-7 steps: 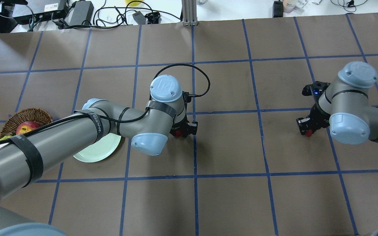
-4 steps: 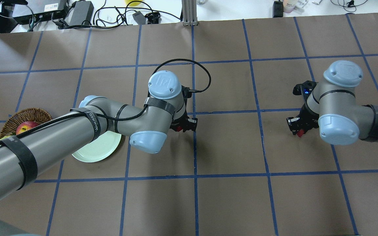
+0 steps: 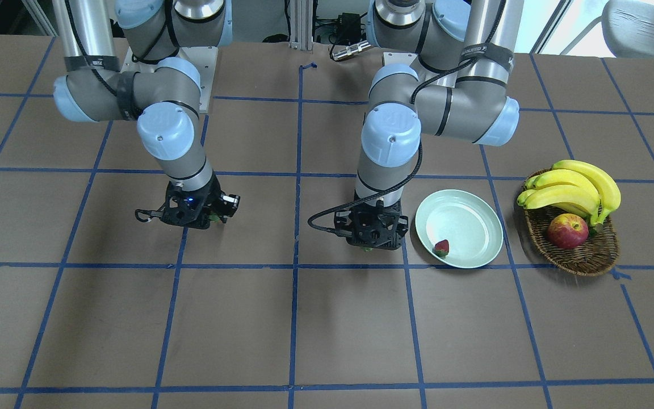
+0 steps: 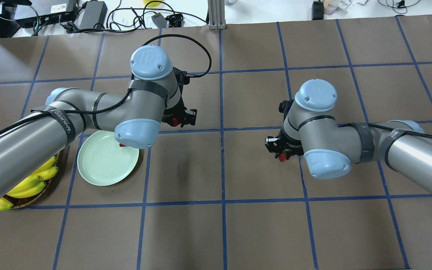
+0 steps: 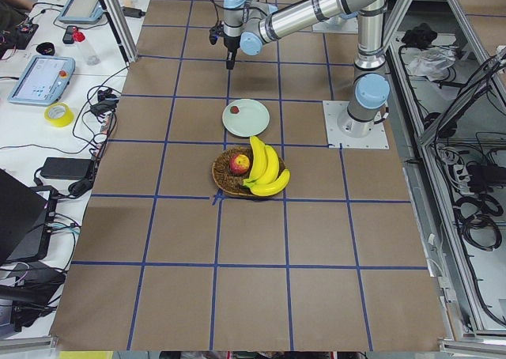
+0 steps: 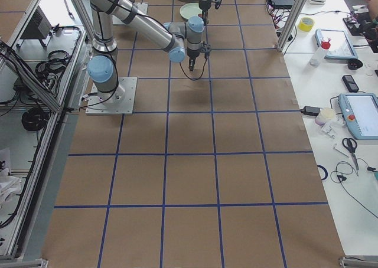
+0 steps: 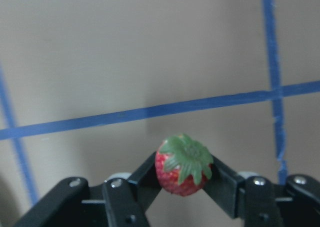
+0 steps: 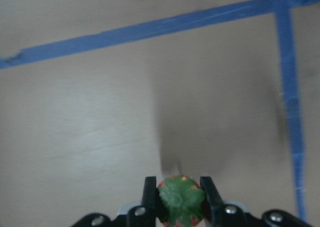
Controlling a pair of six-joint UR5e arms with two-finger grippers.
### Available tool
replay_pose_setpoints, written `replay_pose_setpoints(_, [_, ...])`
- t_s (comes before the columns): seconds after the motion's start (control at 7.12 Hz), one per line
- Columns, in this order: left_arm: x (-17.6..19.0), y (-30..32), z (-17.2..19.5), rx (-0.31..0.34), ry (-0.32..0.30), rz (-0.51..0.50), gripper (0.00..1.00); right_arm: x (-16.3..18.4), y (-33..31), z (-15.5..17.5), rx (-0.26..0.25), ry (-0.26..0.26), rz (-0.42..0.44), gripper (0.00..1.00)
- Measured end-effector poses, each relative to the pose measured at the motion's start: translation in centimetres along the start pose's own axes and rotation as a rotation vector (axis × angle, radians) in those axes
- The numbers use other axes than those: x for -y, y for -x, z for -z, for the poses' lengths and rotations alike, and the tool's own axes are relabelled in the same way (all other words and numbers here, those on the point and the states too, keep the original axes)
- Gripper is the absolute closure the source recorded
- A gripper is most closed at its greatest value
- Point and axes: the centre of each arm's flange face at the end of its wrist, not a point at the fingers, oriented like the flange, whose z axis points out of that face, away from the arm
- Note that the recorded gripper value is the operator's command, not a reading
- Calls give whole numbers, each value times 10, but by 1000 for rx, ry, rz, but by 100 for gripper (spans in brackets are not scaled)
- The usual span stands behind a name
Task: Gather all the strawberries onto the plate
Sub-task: 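Release the strawberry onto the plate with left gripper while right sets the last centrally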
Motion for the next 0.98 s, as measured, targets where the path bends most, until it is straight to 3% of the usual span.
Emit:
replay_pose_setpoints(0.28, [5, 96, 6, 32, 38, -24, 100, -1, 96, 0, 63, -10, -110, 95])
replay_pose_setpoints(0.56, [-13, 170, -15, 22, 99, -18, 100, -7, 170, -13, 75, -15, -154, 93])
replay_pose_setpoints(0.7, [-28, 182, -32, 13, 131, -10, 100, -17, 189, -19, 76, -8, -160, 25])
replay_pose_setpoints(0.84, [-40, 188, -44, 7, 155, -3, 45, -25, 199, -24, 74, -3, -157, 0])
replay_pose_setpoints(0.98, [-45, 193, -50, 5, 167, -2, 2, -28, 202, -27, 68, -1, -154, 0])
